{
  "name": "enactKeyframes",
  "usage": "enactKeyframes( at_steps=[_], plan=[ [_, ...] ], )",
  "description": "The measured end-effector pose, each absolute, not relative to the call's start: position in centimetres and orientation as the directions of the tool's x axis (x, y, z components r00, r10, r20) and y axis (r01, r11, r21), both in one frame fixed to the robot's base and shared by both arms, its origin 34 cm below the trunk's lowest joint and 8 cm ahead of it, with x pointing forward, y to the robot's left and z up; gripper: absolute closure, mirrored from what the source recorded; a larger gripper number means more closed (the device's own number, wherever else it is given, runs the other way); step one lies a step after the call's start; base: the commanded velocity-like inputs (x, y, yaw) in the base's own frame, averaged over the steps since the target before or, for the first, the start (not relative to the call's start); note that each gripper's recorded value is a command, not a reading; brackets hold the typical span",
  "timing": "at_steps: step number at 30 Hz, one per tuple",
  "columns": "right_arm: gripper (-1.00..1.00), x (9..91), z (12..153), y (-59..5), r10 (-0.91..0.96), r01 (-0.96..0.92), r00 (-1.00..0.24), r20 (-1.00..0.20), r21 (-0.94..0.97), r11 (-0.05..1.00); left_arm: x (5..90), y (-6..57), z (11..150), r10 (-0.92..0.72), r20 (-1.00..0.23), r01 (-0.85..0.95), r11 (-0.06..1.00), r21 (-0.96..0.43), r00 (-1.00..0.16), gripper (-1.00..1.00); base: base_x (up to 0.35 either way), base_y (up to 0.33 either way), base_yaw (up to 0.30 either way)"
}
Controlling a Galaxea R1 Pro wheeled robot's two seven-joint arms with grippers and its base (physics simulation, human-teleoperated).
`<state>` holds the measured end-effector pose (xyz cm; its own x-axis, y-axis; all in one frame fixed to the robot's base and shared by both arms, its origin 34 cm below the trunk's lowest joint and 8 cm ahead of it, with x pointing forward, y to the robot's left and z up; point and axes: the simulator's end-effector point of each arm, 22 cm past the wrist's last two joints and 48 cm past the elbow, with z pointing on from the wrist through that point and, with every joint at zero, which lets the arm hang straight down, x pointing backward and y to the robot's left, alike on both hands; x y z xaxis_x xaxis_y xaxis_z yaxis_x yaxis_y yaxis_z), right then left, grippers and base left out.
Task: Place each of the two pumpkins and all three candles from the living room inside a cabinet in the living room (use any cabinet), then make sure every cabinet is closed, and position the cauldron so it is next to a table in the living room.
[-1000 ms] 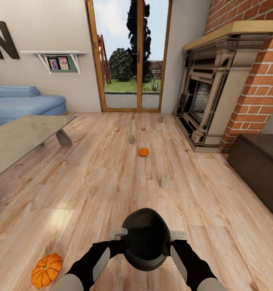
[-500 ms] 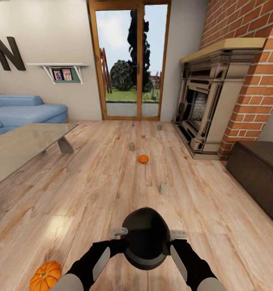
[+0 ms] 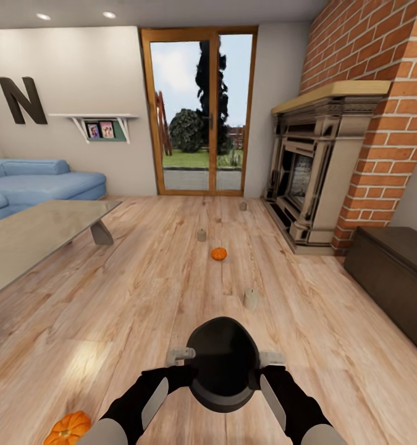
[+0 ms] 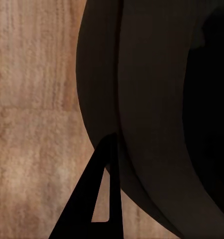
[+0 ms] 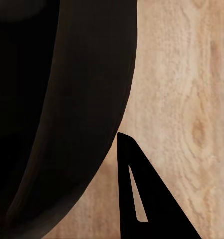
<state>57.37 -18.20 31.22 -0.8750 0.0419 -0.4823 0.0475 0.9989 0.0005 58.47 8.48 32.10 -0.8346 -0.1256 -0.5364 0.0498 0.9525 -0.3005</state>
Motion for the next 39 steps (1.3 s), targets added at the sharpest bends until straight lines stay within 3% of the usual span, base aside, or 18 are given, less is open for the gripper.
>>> enactKeyframes(
  at_steps=[24,39],
  plan=[
    [1.0,58.1,33.2,-18.2,0.042,0.048,-0.856,-0.516,0.002,0.999,59.2,8.5,34.1,-0.126,-0.569,0.062,0.952,-0.299,-0.813,1.0,-0.008,0.0,0.0],
    [1.0,58.1,33.2,-18.2,0.041,0.047,-0.856,-0.515,0.001,0.999,59.2,8.5,34.0,-0.127,-0.568,0.061,0.952,-0.3,-0.813,1.0,-0.305,0.0,0.0]
  ],
)
